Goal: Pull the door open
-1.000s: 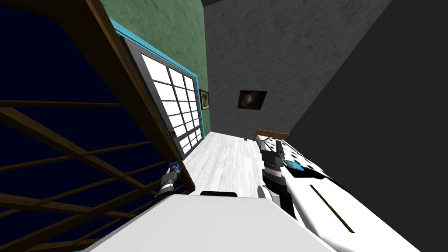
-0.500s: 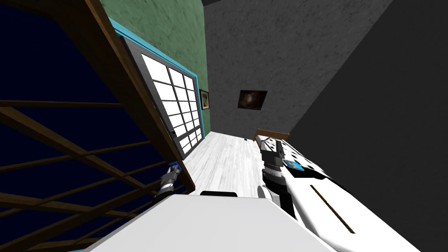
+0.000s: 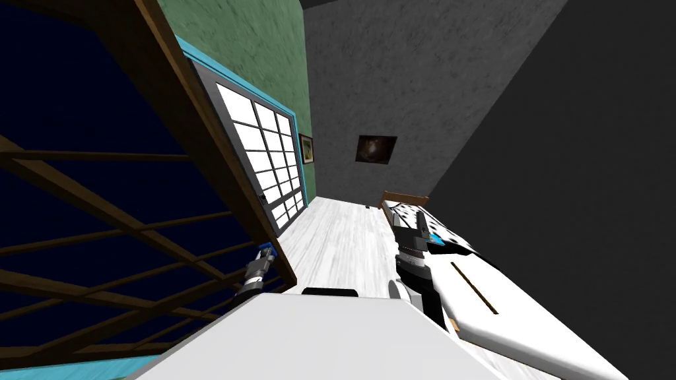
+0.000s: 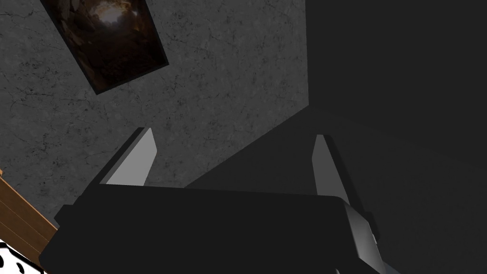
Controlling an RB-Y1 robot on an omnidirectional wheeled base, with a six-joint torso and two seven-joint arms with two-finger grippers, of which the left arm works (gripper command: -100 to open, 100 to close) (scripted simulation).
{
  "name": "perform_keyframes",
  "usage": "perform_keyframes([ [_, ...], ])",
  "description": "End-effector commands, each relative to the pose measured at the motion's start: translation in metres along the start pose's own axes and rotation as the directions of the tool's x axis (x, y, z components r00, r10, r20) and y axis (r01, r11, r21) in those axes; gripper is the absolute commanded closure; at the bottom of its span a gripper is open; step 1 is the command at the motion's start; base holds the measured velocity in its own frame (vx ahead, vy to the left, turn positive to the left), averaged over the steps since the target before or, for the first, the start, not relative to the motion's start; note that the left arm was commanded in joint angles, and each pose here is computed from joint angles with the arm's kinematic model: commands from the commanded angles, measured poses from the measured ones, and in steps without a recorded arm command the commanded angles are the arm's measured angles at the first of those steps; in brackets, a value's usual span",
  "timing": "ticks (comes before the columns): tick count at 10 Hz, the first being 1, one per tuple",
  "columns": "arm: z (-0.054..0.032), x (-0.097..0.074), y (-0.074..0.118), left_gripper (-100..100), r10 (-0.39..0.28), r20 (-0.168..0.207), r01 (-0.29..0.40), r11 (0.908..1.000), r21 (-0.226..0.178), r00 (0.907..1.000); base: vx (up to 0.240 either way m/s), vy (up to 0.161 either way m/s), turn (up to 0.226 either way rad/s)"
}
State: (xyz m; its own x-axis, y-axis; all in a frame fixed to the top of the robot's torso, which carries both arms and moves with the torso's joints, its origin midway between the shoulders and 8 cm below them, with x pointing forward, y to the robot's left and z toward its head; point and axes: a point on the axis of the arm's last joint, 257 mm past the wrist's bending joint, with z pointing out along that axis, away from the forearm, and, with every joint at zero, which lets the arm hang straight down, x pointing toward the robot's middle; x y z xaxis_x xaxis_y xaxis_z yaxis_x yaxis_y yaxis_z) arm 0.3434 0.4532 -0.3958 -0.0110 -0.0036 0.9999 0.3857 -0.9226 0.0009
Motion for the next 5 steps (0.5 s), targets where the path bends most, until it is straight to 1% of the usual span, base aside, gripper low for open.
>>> perform_keyframes([
  [1, -0.0033, -0.002, 0.005, 100, 0.001, 0.005, -0.001, 0.9995, -0.032, 1.0, -0.196, -0.042, -0.05],
  [3, -0.006, -0.002, 0.013, 100, 0.002, 0.009, -0.001, 0.9976, -0.069, 1.0, -0.203, -0.01, -0.045],
  [5, -0.0078, -0.002, 0.018, 100, 0.002, 0.011, -0.001, 0.9959, -0.09, 0.9999, -0.196, 0.006, -0.047],
])
